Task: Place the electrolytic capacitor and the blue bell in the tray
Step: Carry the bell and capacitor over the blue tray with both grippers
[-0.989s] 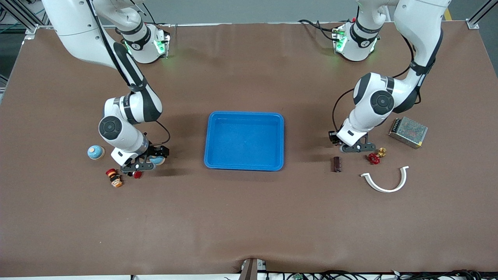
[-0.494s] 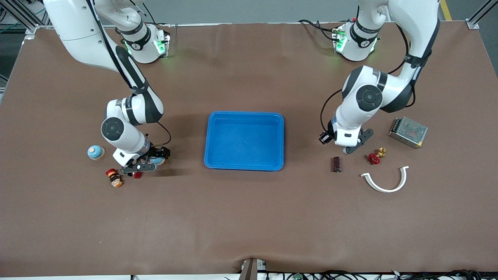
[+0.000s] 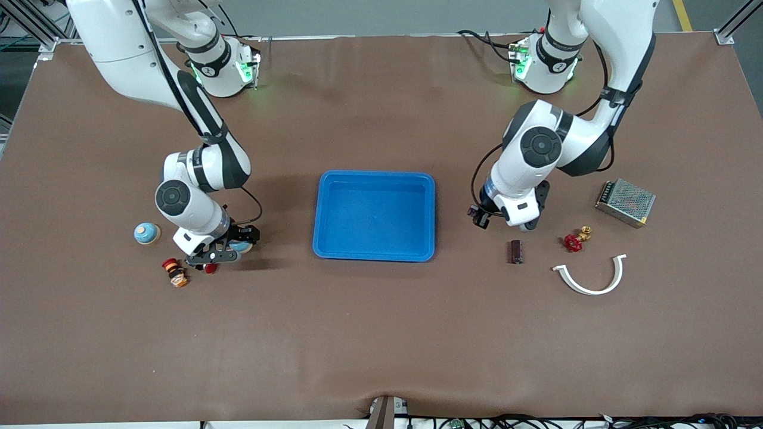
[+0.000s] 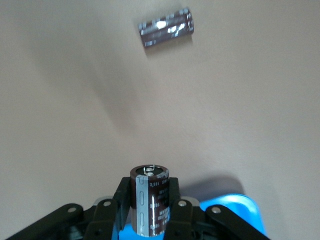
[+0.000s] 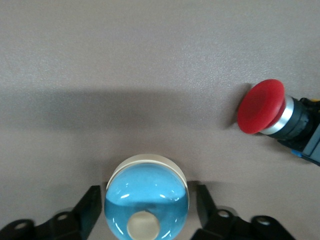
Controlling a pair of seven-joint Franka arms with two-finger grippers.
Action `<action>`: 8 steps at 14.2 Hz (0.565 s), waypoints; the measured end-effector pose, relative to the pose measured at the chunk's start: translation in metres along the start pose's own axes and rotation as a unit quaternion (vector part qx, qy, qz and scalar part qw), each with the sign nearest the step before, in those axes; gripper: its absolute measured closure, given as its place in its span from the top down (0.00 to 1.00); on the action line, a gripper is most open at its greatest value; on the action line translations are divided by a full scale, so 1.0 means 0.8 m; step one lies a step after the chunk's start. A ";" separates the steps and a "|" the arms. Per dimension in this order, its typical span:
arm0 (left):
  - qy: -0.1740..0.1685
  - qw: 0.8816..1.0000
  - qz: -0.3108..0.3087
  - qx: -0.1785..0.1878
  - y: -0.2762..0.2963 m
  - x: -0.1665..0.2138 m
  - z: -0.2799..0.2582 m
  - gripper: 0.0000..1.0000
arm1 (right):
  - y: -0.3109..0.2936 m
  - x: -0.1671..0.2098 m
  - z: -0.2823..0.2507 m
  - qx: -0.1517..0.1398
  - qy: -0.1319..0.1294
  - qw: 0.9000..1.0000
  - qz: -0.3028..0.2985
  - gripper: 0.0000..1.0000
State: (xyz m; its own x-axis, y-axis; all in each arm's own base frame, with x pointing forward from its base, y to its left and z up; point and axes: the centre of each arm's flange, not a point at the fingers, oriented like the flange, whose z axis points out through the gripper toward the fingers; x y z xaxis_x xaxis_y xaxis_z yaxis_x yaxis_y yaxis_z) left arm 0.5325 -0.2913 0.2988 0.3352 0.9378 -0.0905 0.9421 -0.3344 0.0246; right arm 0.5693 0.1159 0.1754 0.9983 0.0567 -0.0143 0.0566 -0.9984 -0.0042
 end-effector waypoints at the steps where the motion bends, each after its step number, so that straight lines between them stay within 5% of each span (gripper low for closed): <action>1: -0.004 1.000 -0.028 -0.004 0.009 -0.013 0.001 0.34 | 0.000 0.001 -0.001 0.000 0.001 1.000 0.000 0.68; 8: -0.030 0.989 -0.147 -0.008 0.054 -0.097 0.031 0.34 | -0.005 0.002 -0.003 0.001 0.004 1.000 -0.003 0.66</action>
State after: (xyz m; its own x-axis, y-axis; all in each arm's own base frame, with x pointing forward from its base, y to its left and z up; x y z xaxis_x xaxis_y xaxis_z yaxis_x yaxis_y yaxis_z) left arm 0.5474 -0.3808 0.2820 0.0459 0.9868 -0.1555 0.9989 -0.0460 0.0035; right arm 0.5711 0.1197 0.1782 0.9980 0.0624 -0.0068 0.0624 -0.9980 -0.0057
